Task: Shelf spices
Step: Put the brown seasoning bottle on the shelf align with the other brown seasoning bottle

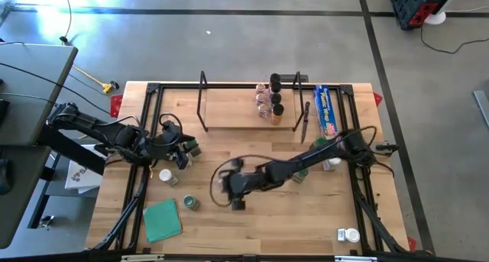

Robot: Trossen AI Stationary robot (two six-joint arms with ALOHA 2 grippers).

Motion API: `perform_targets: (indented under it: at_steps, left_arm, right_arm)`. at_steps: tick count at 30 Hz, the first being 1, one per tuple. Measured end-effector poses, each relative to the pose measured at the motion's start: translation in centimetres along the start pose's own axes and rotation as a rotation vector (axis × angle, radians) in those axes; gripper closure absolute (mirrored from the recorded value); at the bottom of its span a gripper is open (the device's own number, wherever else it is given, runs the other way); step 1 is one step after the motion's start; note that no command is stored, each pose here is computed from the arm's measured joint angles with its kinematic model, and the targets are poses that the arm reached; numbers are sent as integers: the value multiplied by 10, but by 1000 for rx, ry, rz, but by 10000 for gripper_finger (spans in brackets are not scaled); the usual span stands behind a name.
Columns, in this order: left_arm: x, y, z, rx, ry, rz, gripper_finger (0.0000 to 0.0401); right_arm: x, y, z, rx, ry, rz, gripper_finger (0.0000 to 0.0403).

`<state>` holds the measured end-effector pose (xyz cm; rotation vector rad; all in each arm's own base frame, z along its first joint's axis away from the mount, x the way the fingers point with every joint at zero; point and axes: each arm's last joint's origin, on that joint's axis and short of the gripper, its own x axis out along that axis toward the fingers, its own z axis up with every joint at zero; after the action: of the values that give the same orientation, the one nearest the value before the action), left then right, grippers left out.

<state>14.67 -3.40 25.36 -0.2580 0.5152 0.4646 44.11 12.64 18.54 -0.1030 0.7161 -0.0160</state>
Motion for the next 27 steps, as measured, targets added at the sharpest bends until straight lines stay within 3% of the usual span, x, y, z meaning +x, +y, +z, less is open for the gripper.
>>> perform_targets:
  at_steps: [7,11,15,19,27]
  left_arm:
    - [0,0,1,12,-17,12,256]
    - [0,-1,3,-4,-47,23,256]
    - [0,-4,7,-15,-75,-5,256]
    - [0,-5,9,-26,-89,-21,256]
    - [0,-7,11,-45,-107,-39,256]
  right_arm:
    - [-59,-50,-41,285,-39,-474,246]
    - [-69,-72,-62,483,-127,-701,246]
    - [-57,-93,-83,609,-132,-793,246]
    - [-44,-114,-89,628,-143,-899,246]
    - [-32,-154,-96,706,-127,-949,246]
